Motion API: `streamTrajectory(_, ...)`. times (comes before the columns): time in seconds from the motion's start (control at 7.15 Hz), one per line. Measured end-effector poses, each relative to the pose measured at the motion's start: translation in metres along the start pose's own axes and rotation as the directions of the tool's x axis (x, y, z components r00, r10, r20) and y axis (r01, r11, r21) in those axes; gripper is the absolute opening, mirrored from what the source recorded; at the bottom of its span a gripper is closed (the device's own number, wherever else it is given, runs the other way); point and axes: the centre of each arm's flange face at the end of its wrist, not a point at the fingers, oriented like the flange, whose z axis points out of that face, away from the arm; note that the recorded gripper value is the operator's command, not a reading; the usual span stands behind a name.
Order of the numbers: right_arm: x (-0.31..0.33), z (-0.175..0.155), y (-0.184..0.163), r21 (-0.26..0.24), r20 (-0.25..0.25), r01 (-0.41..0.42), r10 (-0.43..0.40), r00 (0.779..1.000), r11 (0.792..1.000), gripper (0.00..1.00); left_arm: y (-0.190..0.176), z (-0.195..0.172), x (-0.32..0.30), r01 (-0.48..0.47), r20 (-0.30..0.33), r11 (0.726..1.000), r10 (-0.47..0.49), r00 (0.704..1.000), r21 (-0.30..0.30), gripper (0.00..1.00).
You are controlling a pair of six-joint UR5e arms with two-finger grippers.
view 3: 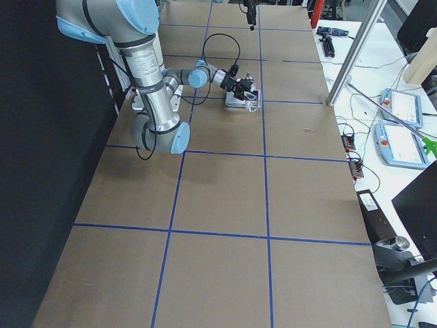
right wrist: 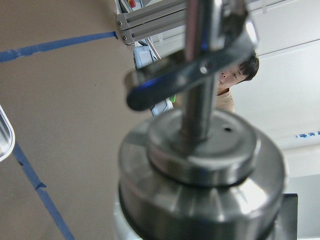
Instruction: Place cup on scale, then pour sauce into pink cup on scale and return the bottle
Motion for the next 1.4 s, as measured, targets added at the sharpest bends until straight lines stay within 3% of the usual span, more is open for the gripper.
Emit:
streamTrajectory(0.42, -0.0084, 0.0020, -0.0037, 0.020, -0.051, 0.098, -0.097, 0.994, 0.995, 0.00, 0.0001, 0.0002, 0.0000, 0.003, -0.001, 1.000, -0.003, 1.000, -0.001, 0.73)
streamTrajectory(0.84, -0.0093, 0.0043, -0.0019, 0.029, -0.105, 0.224, -0.220, 0.970, 0.974, 0.00, 0.0003, 0.0002, 0.0001, 0.003, -0.003, 1.000, -0.003, 1.000, -0.004, 0.73)
streamTrajectory(1.4, -0.0072, 0.0081, 0.0029, 0.016, -0.180, 0.406, -0.396, 0.900, 0.914, 0.00, 0.0007, -0.0001, 0.0002, 0.003, -0.004, 1.000, -0.003, 1.000, -0.005, 0.73)
